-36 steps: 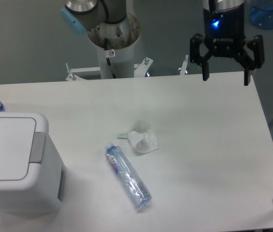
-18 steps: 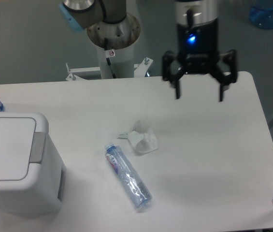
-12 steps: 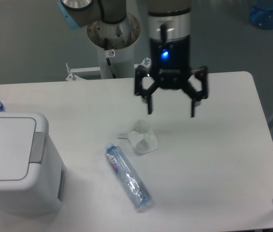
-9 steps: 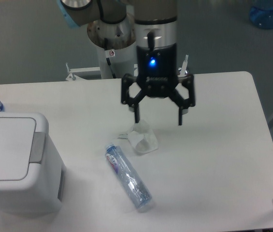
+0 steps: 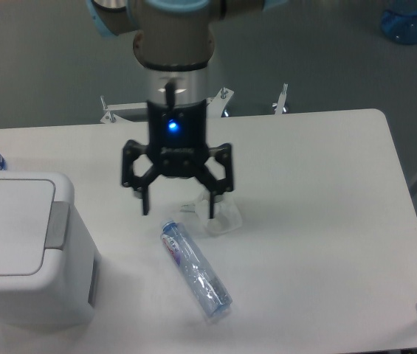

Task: Open the trash can
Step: 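Lower the gripper onto the trash can lid's edge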

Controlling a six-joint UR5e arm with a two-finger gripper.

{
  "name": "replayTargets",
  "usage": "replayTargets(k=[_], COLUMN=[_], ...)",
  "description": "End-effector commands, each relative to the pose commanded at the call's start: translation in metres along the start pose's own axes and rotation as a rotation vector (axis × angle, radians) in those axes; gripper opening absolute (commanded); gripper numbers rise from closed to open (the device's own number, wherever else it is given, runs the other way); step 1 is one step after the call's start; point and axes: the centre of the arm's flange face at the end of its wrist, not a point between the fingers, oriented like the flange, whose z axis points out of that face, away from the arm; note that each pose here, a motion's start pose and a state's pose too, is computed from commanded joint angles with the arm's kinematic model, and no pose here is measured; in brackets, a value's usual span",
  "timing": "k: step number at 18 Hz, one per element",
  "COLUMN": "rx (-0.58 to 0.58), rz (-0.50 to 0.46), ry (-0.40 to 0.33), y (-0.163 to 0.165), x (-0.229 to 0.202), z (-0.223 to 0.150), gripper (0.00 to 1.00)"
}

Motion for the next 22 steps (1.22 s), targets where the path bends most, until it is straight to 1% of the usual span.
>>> replayTargets(k=[2,5,13,22], rx=[-0.008,-0.020,-0.040,-0.052], rz=[0.001,-0.034,-0.006,0.008], ry=[0.012,0.025,0.048,0.060], y=[0.000,0.001,0.004,0.006], x=[0.011,0.023,0.048,0.060], z=[0.006,0.014,0.026,0.034], gripper=[1.00,1.00,1.00,1.00])
